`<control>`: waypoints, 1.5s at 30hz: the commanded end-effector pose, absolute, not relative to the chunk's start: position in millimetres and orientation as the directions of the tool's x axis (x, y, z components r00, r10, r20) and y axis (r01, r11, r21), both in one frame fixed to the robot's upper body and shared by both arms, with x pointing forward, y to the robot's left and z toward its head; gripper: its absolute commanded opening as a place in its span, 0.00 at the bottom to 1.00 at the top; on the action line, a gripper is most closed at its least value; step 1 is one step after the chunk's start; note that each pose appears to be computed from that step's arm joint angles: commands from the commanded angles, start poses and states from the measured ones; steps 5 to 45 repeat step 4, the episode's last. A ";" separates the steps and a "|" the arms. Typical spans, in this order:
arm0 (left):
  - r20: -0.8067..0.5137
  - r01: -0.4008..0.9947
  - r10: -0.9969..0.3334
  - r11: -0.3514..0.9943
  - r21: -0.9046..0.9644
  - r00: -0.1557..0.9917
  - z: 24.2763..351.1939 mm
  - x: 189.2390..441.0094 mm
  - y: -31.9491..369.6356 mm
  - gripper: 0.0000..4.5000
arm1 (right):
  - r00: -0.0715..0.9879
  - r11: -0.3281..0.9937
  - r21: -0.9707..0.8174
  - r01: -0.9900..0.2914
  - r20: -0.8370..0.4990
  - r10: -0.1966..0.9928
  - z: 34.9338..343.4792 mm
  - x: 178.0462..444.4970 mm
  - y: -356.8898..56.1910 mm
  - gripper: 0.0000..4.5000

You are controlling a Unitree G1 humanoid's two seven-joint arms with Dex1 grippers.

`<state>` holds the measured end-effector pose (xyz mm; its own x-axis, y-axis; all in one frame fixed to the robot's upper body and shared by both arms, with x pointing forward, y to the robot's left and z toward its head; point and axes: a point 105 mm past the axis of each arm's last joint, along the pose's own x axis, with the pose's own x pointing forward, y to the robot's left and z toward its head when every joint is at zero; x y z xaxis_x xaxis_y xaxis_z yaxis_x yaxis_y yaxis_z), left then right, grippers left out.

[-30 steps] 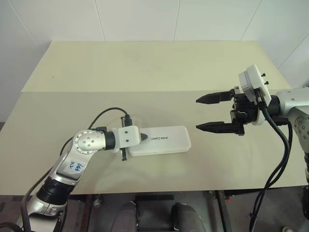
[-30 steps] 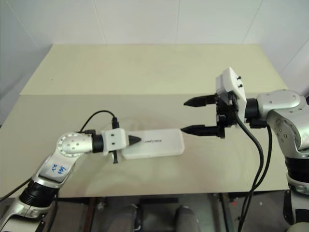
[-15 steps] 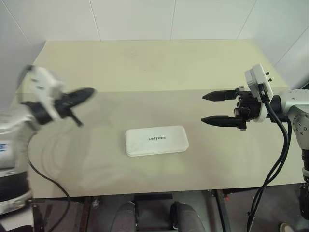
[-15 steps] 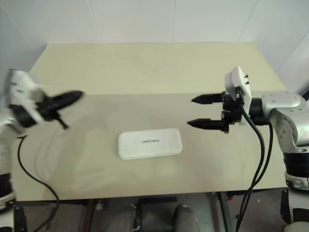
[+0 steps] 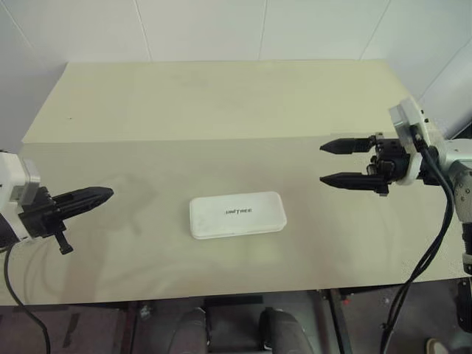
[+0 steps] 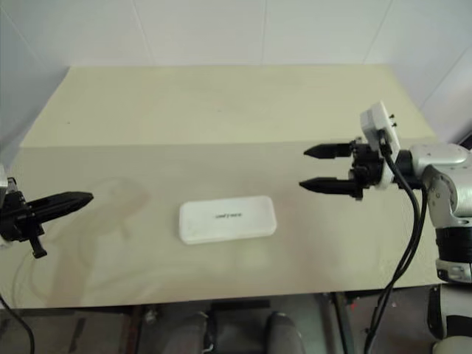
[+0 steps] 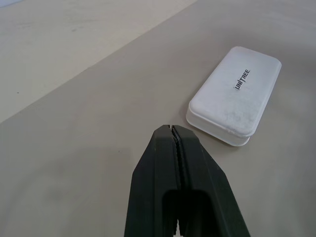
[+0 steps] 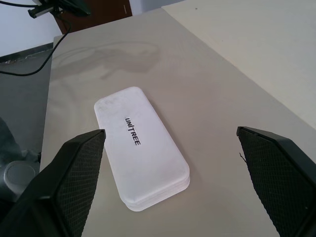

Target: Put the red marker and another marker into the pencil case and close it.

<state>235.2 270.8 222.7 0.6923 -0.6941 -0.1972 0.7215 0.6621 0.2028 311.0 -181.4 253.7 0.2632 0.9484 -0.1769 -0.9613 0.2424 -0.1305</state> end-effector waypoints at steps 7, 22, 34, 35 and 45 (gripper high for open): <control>-0.188 0.722 -0.698 0.653 0.230 0.691 228.2 232.0 268.6 0.01 | 0.243 0.222 -0.165 -0.961 -0.121 0.962 270.3 309.0 -179.5 1.00; -0.188 0.722 -0.698 0.653 0.230 0.691 228.2 232.0 268.6 0.01 | 0.243 0.222 -0.165 -0.961 -0.121 0.962 270.3 309.0 -179.5 1.00; -0.188 0.722 -0.698 0.653 0.230 0.691 228.2 232.0 268.6 0.01 | 0.243 0.222 -0.165 -0.961 -0.121 0.962 270.3 309.0 -179.5 1.00; -0.188 0.722 -0.698 0.653 0.230 0.691 228.2 232.0 268.6 0.01 | 0.243 0.222 -0.165 -0.961 -0.121 0.962 270.3 309.0 -179.5 1.00; -0.188 0.722 -0.698 0.653 0.230 0.691 228.2 232.0 268.6 0.01 | 0.243 0.222 -0.165 -0.961 -0.121 0.962 270.3 309.0 -179.5 1.00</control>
